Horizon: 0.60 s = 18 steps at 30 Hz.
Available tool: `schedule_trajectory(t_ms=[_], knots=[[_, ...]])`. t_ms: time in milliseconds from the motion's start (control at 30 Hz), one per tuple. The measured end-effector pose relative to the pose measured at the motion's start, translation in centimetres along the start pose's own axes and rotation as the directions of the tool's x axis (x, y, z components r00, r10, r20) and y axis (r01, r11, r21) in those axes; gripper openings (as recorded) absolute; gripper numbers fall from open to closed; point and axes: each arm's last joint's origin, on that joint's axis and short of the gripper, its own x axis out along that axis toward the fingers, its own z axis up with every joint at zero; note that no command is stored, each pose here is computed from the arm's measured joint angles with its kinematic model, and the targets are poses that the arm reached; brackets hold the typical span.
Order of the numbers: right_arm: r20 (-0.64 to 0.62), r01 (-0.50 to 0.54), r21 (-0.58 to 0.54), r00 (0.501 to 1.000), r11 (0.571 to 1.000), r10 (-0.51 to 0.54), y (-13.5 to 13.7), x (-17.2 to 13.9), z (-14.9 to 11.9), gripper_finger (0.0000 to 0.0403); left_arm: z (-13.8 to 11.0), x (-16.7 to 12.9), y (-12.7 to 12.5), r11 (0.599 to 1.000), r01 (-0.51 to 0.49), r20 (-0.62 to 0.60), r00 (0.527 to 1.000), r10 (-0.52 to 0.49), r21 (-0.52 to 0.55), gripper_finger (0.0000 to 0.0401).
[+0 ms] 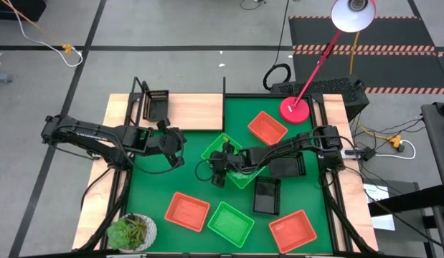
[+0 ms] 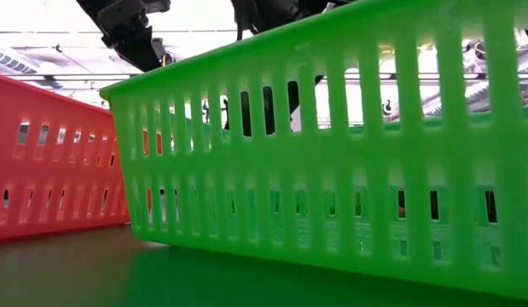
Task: Stack baskets on shelf by color
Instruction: Put the green bin on the shelf
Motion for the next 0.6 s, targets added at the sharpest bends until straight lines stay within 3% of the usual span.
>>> schedule_trajectory(t_ms=[167,400,600], knots=[[-0.016,0.004,0.023,1.0,1.0,-0.003,0.2,-0.1,-0.3,0.0012,0.0,0.0,0.0,1.0,0.0,0.0,1.0,0.0,0.002,0.0017],[-0.019,-0.023,0.02,1.0,1.0,0.024,1.4,-0.5,-0.6,0.0021,0.0,0.0,0.0,1.0,0.014,-0.004,1.0,-0.014,0.002,0.0017],[-0.024,-0.062,-0.12,0.998,0.991,0.06,3.0,-3.2,-0.3,0.0007,-0.1,-0.2,-0.2,0.993,0.106,-0.02,0.994,-0.107,-0.061,0.0017]])
